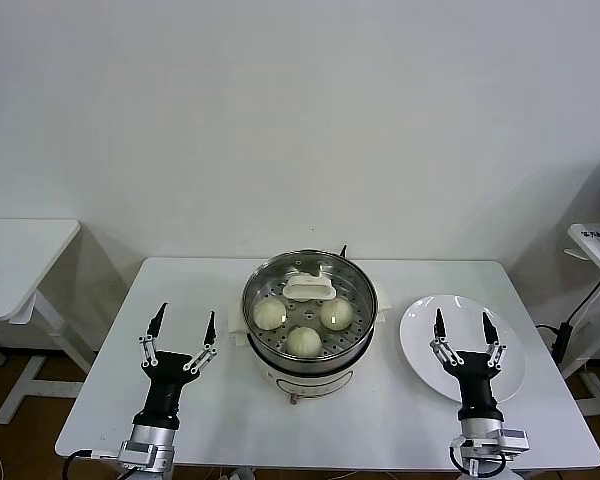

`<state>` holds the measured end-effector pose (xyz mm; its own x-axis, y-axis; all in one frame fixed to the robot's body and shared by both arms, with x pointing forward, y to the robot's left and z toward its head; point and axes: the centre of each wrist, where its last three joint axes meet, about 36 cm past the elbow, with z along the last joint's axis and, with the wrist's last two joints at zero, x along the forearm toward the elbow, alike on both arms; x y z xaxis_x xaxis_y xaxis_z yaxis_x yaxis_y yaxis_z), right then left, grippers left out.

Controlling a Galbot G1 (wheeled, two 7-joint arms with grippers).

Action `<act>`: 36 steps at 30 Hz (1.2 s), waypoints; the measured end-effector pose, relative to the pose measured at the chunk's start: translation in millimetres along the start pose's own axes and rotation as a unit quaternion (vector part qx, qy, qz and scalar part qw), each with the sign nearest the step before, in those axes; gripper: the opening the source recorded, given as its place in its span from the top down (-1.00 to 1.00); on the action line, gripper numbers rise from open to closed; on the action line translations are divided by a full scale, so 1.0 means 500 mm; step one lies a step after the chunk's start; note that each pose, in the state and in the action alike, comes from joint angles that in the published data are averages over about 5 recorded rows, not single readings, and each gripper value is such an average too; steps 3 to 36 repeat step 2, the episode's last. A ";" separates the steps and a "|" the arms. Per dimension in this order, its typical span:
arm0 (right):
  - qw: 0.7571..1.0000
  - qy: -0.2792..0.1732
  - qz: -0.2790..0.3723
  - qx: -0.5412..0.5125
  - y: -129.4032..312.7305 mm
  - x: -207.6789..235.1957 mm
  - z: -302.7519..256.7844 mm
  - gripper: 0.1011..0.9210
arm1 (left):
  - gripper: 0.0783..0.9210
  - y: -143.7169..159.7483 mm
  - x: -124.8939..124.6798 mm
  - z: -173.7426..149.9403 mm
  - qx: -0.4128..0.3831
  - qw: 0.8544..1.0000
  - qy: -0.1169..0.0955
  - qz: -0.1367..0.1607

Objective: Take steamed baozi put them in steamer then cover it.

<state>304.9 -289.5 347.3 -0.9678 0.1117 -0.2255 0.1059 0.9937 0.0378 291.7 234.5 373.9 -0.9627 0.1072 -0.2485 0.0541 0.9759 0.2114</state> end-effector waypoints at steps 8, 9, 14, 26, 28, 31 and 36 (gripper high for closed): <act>1.000 0.000 0.001 0.000 -0.001 0.001 -0.001 -0.76 | -0.77 0.000 0.000 0.001 0.000 1.000 0.000 0.001; 1.000 0.000 0.001 0.000 -0.001 0.001 -0.001 -0.76 | -0.77 0.000 0.000 0.001 0.000 1.000 0.000 0.001; 1.000 0.000 0.001 0.000 -0.001 0.001 -0.001 -0.76 | -0.77 0.000 0.000 0.001 0.000 1.000 0.000 0.001; 1.000 0.000 0.001 0.000 -0.001 0.001 -0.001 -0.76 | -0.77 0.000 0.000 0.001 0.000 1.000 0.000 0.001; 1.000 0.000 0.001 0.000 -0.001 0.001 -0.001 -0.76 | -0.77 0.000 0.000 0.001 0.000 1.000 0.000 0.001; 1.000 0.000 0.001 0.000 -0.001 0.001 -0.001 -0.76 | -0.77 0.000 0.000 0.001 0.000 1.000 0.000 0.001; 1.000 0.000 0.001 0.000 -0.001 0.001 -0.001 -0.76 | -0.77 0.000 0.000 0.001 0.000 1.000 0.000 0.001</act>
